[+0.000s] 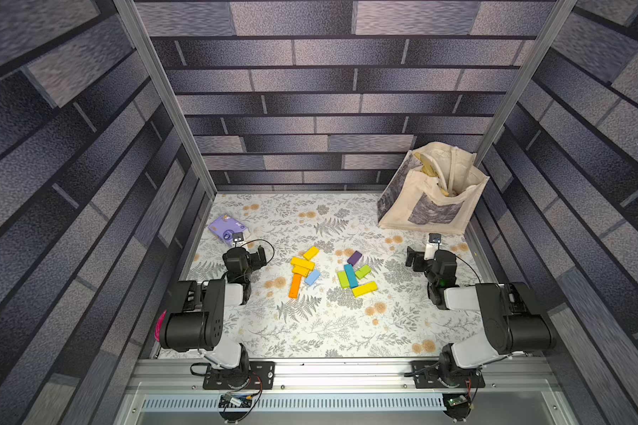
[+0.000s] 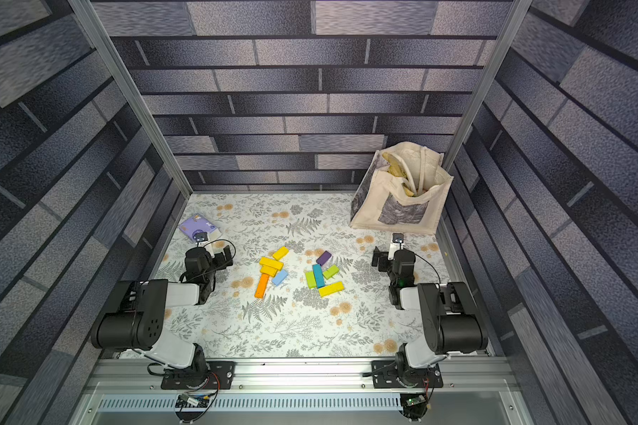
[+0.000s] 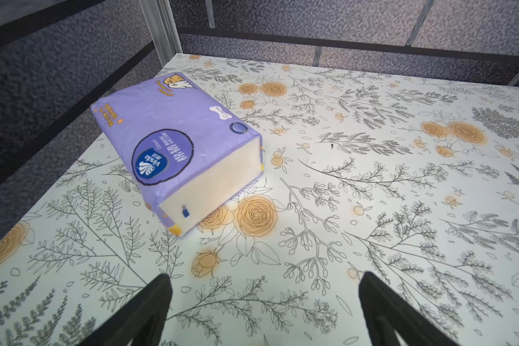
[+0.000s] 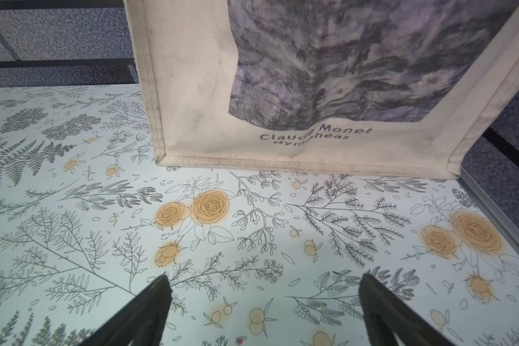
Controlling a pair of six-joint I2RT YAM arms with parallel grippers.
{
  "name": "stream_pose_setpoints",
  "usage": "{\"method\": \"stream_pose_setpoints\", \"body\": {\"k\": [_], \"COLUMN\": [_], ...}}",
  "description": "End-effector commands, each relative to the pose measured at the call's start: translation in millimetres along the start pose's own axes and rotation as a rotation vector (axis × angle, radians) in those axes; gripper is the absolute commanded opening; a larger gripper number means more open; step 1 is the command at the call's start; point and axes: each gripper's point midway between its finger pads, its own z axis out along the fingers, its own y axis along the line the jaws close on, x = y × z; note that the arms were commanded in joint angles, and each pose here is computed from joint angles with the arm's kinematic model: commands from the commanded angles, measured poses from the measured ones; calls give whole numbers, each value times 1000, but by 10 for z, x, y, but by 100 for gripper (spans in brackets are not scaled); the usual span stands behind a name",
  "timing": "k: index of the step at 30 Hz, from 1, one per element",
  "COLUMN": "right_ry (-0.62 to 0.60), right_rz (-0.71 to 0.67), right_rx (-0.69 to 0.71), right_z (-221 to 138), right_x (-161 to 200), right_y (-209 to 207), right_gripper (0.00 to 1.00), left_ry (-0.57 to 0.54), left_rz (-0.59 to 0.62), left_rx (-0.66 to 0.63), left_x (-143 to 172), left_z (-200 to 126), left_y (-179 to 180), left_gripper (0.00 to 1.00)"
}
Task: Assemble the letter p with building blocks
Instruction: Pick up the building block from the center of the board.
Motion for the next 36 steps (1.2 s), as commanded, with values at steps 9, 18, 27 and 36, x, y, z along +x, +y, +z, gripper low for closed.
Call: {"method": "stream_pose_setpoints", "body": {"k": [9, 18, 27, 36], "right_ry": [-15, -15, 22, 368], "right_rz": [-7, -8, -1, 142], "right_rx": [-5, -5, 15, 24], "right_z": [12, 15, 22, -22], "right_x": [-89, -90, -233, -547], "right_y": [2, 4, -21, 66], "right_gripper": [100, 100, 100, 100], "left_ry": [-18, -19, -13, 49], "left_rz": [-12, -12, -12, -39], "left_rx": [6, 6, -35, -25], "left_x": [-102, -100, -202, -751], "left_z": [2, -2, -37, -329], "left_y": [-1, -2, 38, -117], "left_gripper": [100, 100, 100, 100]}}
